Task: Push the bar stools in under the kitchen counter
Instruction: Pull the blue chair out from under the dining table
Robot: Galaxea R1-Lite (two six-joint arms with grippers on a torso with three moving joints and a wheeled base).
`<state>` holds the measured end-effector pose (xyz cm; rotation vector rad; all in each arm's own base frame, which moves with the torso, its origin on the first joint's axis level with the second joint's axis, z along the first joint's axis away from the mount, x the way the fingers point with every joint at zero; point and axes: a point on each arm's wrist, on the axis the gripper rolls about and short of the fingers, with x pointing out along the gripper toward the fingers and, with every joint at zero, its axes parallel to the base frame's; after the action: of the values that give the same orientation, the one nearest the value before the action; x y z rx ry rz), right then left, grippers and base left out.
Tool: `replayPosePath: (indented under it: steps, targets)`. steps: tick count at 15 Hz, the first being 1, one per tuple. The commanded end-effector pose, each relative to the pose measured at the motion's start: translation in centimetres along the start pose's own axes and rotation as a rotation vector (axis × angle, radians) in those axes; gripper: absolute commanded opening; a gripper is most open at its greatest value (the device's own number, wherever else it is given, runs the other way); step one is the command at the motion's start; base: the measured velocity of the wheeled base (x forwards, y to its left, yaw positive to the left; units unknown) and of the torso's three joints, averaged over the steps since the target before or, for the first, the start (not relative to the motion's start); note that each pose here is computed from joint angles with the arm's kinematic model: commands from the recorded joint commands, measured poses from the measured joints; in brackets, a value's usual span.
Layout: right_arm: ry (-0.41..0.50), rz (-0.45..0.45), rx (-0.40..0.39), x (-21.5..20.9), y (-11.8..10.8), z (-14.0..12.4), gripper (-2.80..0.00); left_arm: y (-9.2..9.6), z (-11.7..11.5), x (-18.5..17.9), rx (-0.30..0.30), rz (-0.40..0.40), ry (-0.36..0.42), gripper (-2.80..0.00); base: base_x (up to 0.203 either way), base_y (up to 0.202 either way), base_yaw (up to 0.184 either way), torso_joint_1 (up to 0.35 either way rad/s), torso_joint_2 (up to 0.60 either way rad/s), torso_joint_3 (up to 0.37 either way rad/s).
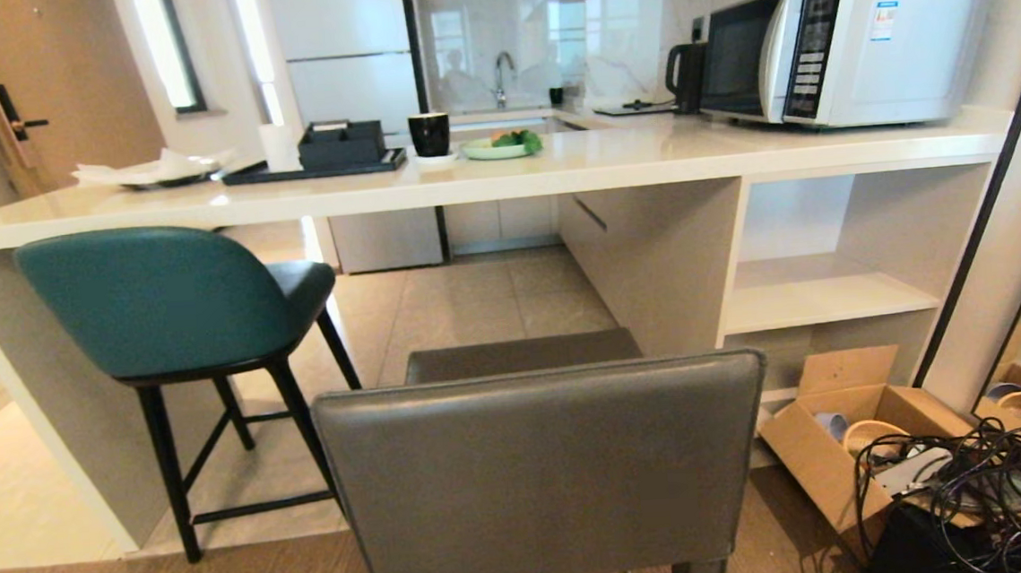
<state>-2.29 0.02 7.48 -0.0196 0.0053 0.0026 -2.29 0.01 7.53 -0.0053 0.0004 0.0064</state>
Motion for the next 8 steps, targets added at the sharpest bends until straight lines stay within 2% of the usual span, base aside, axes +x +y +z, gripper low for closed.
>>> replayPosePath:
  steps: [1,8]
  targets:
    - [0.001,0.001,0.000,0.01,0.00,0.00,-2.80,0.00,0.00,0.01,-0.001,0.003,0.001,-2.80,0.000,0.000,0.000,0.000,0.00,0.000]
    - [0.001,0.001,0.004,0.01,0.00,0.00,-2.80,-0.01,0.01,0.01,0.002,-0.003,0.001,-2.80,0.000,0.000,0.000,0.000,0.00,0.000]
